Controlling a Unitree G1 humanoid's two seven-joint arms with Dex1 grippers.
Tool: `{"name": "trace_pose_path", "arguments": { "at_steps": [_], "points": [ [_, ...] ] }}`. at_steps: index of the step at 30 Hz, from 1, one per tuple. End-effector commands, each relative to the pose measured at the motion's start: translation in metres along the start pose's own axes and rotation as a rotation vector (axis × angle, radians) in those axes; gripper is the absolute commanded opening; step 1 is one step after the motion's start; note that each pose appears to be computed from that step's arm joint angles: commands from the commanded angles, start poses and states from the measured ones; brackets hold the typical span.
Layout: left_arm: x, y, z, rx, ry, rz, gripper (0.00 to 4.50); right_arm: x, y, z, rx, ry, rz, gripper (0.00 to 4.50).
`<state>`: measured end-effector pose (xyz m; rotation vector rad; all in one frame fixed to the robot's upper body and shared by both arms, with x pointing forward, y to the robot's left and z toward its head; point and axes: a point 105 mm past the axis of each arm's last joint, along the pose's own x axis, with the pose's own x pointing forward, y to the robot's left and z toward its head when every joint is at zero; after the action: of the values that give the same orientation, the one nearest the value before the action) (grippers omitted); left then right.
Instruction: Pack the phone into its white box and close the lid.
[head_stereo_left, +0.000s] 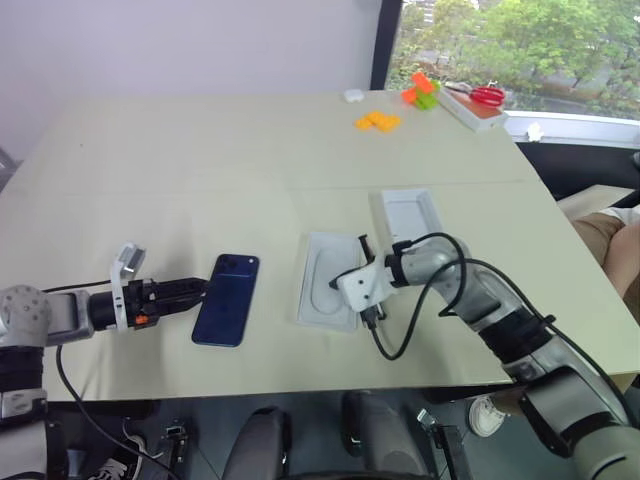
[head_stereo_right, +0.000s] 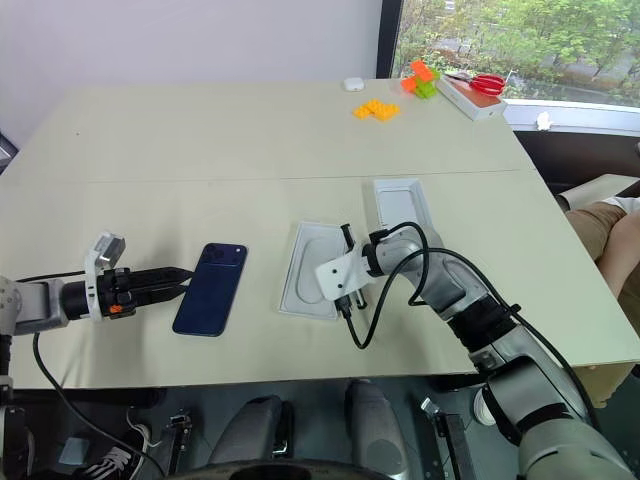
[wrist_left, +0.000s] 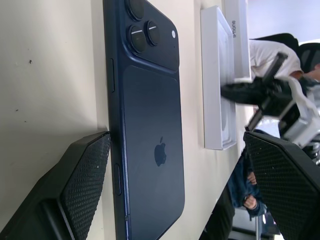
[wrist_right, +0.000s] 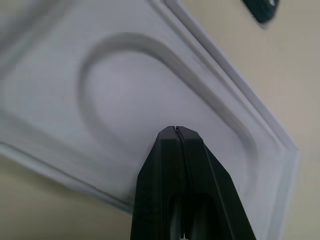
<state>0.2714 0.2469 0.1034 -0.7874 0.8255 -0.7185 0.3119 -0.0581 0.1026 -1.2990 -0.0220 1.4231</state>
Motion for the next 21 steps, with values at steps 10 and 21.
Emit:
{"name": "trace_pose_path", "arguments": {
  "at_steps": [10, 21],
  "points": [
    [0.004, -0.013, 0.001, -0.027, -0.005, -0.063, 4.5, -0.005, -0.062, 0.035, -0.037, -0.056, -0.187, 0.02],
    [0.015, -0.032, -0.014, 0.018, 0.072, -0.083, 4.5, 0.036, -0.042, 0.057, -0.312, -0.031, -0.055, 0.02]
  ]
}}
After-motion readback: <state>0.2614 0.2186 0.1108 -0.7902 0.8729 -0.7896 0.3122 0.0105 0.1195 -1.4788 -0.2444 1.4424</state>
